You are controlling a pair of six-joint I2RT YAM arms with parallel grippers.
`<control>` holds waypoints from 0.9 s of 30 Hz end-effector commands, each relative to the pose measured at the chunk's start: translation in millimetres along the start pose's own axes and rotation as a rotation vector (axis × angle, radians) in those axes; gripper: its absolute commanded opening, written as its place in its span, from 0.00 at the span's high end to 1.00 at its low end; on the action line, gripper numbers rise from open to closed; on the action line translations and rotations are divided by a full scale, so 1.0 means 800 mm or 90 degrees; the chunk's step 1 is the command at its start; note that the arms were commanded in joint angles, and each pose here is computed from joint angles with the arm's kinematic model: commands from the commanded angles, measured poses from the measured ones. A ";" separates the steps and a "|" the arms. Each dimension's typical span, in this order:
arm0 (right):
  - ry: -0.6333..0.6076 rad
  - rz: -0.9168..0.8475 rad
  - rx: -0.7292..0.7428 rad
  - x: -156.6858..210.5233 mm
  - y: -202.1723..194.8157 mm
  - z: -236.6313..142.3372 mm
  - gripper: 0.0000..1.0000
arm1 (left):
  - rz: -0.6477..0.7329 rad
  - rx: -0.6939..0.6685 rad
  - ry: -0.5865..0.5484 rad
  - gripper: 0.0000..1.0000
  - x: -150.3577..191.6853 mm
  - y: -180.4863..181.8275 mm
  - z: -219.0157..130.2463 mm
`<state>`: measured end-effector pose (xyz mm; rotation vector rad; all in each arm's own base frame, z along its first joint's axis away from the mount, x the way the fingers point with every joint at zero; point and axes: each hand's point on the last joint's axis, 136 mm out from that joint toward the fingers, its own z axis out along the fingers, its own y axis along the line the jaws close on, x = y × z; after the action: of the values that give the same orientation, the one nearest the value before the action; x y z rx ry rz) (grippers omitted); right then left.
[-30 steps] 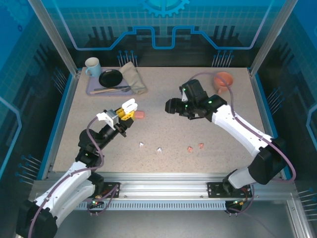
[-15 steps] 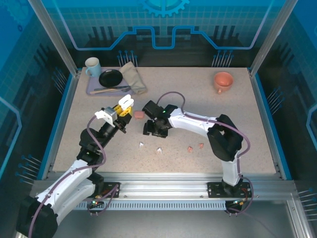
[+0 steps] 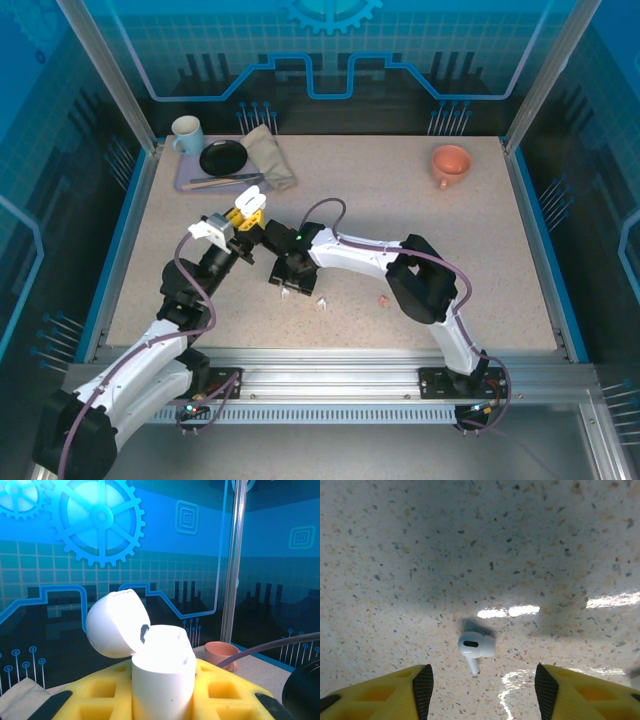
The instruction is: Insert wireless bluetooth earbuds into charging case
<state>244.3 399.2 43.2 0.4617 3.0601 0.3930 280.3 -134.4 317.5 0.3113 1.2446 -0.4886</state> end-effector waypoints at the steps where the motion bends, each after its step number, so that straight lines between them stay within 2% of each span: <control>1: 0.009 0.041 0.040 0.012 -0.011 0.006 0.41 | 0.009 -0.007 -0.060 1.00 -0.037 0.001 0.001; 27: 0.024 0.056 0.061 0.015 -0.001 0.043 0.52 | 0.002 -0.007 -0.061 1.00 -0.037 0.002 -0.001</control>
<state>243.1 409.5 19.5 0.5924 3.0884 0.3208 279.9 -132.6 320.8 0.3028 1.2322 -0.4843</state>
